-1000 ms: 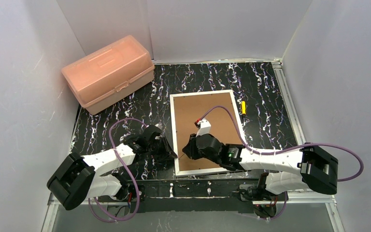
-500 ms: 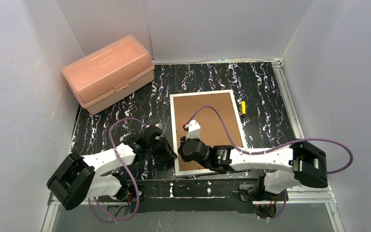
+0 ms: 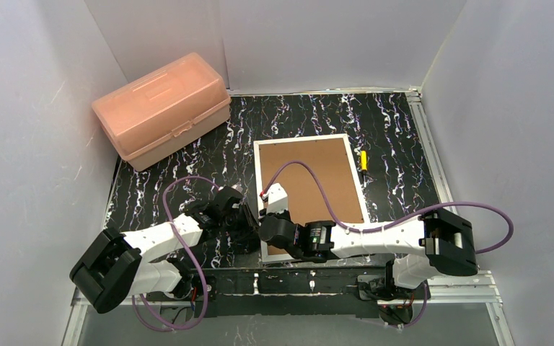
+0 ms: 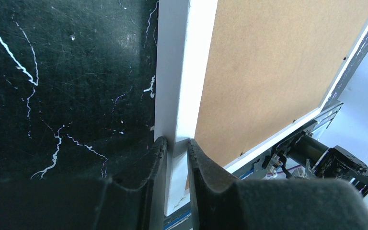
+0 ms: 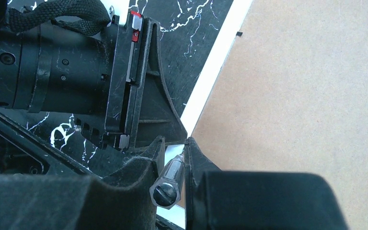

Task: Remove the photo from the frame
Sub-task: Release the photo frame item from the photo frame.

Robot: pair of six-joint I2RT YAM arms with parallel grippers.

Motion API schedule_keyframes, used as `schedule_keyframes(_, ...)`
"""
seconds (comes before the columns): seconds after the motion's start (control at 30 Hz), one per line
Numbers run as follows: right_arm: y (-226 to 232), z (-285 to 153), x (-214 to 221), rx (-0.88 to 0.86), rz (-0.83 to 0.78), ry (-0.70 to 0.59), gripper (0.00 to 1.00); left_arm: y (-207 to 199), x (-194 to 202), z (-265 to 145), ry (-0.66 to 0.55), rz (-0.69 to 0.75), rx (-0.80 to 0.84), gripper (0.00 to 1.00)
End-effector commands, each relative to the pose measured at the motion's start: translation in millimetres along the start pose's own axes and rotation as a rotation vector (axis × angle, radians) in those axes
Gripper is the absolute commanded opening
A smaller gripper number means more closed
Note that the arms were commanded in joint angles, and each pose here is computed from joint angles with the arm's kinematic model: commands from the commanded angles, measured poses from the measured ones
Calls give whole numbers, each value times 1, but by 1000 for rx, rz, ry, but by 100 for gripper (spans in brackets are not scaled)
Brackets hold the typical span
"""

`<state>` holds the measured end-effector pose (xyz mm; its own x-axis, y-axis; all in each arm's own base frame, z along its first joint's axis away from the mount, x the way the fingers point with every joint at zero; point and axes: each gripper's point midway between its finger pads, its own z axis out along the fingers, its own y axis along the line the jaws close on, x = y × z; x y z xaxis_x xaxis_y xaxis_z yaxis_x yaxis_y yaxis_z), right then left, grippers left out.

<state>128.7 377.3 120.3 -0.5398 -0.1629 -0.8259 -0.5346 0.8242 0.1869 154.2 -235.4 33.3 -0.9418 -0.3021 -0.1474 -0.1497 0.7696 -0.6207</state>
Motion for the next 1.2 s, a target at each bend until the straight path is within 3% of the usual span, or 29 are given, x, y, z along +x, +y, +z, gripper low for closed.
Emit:
schedule_keyframes(0.0, 126, -35, -25, -458, 300, 23, 1, -12, 22, 4, 81, 19, 47, 0)
schedule_keyframes(0.27, 106, -41, -33, -400, 298, -19, 1, -10, 21, 4, 76, 26, 37, 0)
schedule_keyframes(0.53, 37, -53, -44, -279, 309, -98, 1, 3, 21, -4, 59, 51, -25, 0)
schedule_keyframes(0.77, -29, -46, -54, -290, 430, -99, 1, 9, 18, -8, 51, 75, -65, 0)
schedule_keyframes(0.93, -68, -43, -61, -254, 402, -94, 1, 14, 11, -19, 11, 92, -101, 0)
schedule_keyframes(1.17, -95, -28, -61, -329, 449, -53, 1, 11, -2, -37, -42, 124, -115, 0)
